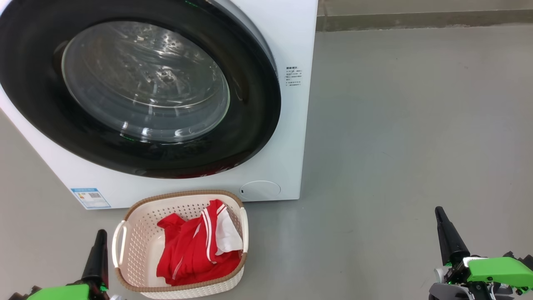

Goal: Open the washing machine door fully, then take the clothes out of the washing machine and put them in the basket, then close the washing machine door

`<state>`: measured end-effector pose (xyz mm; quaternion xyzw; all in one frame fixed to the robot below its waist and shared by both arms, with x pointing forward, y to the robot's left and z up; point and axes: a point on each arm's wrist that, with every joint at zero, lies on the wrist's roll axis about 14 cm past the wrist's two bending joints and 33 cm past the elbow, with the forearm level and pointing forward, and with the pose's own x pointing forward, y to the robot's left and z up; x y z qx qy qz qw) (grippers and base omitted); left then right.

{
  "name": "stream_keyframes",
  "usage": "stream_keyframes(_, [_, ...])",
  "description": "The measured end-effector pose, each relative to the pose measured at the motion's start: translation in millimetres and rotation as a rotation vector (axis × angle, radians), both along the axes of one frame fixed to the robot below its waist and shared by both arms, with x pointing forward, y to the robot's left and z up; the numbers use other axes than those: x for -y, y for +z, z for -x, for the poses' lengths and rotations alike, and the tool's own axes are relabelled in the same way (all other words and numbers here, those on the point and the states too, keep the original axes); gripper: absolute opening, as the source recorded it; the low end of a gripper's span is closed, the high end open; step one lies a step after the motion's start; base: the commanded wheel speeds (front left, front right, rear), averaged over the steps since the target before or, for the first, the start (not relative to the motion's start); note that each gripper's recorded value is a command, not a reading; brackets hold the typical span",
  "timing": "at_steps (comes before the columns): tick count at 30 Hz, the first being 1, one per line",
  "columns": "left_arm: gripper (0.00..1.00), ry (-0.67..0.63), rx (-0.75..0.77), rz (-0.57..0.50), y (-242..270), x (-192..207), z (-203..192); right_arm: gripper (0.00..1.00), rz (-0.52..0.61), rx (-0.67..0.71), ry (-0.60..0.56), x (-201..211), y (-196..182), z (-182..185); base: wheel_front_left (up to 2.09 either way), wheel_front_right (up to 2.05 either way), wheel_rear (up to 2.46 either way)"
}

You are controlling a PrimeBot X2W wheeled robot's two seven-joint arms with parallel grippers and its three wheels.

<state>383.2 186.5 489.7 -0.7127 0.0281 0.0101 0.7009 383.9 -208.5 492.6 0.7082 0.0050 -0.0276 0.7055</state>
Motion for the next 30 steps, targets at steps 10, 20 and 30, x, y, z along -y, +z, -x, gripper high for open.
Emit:
stream_keyframes(10, [0.0,0.0,0.0,0.001,0.0,0.0,0.0,0.0,0.0,0.0,0.0,0.0,0.0,0.0,0.0,0.0,0.0])
stream_keyframes(20, [0.0,0.001,0.0,0.002,-0.1,0.3,0.0,0.0,0.0,0.0,0.0,0.0,0.0,0.0,0.0,0.0,0.0])
stream_keyframes(30, [0.0,0.001,0.0,0.002,0.0,0.2,0.0,0.0,0.0,0.0,0.0,-0.1,0.0,0.0,0.0,0.0,0.0])
